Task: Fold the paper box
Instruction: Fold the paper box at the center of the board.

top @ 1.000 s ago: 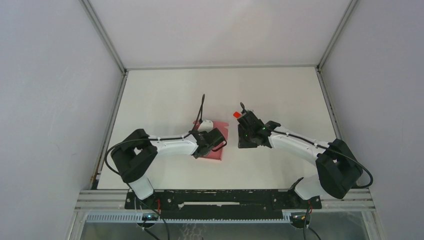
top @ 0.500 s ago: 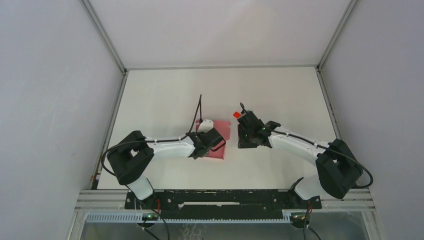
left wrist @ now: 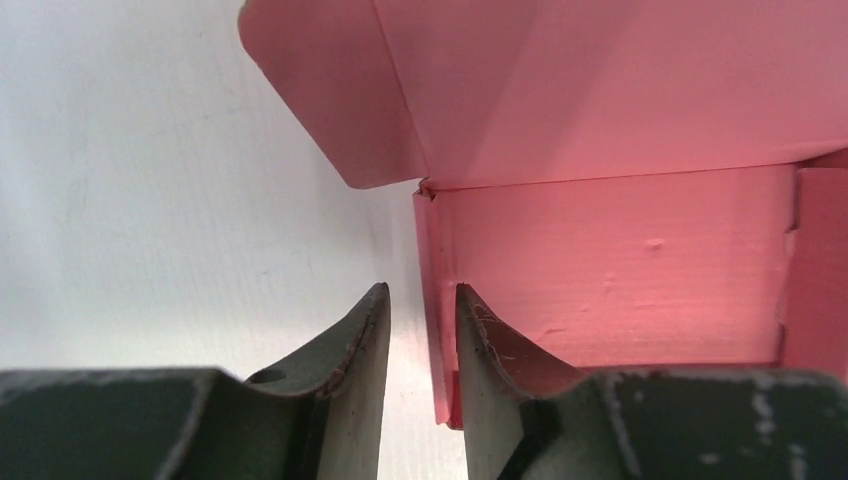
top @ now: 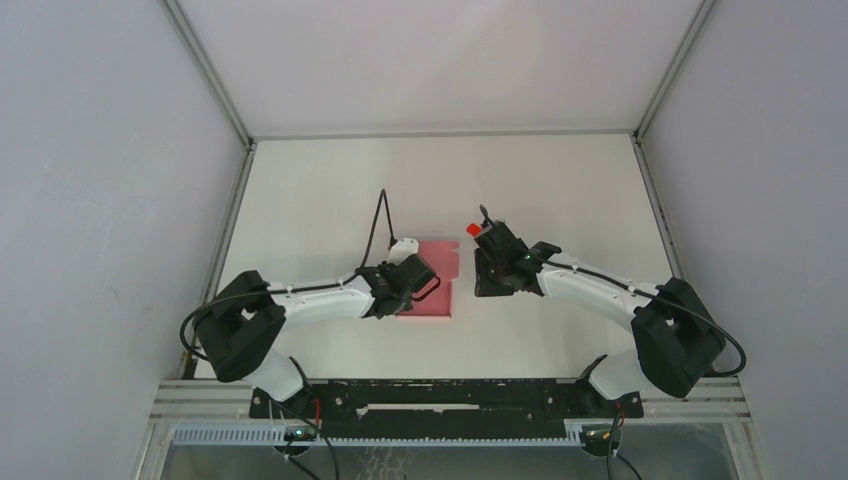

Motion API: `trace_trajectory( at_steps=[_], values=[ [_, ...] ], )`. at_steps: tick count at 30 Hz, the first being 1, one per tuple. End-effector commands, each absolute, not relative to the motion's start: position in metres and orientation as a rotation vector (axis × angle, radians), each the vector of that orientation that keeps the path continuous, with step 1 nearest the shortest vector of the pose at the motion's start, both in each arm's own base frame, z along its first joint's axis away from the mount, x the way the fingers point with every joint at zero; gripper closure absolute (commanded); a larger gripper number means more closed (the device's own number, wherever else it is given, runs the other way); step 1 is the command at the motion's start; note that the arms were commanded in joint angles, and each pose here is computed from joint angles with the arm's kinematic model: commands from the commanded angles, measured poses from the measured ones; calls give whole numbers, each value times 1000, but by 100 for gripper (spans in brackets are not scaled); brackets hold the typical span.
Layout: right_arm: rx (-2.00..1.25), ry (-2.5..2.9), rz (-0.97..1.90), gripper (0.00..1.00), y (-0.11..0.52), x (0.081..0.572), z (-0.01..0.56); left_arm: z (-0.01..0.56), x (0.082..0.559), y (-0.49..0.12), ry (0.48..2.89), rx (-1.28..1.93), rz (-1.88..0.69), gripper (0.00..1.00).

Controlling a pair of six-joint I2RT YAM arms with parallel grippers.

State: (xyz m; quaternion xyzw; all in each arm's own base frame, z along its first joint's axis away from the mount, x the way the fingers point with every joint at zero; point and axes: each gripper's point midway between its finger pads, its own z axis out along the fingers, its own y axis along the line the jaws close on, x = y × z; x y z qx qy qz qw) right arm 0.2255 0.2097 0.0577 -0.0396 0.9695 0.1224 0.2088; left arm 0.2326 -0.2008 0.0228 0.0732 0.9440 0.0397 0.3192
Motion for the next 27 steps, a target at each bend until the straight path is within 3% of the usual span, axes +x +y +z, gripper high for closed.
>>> trace_trajectory(
  at_steps=[1,17,27],
  values=[
    [-138,2660,381,58,216,230,64,42,239,-215,2424,194,-29,64],
    [-160,2670,382,58,217,230,60,38,245,-204,2422,161,30,65],
    [-166,2674,376,58,216,229,59,25,243,-203,2448,172,46,72]
  ],
)
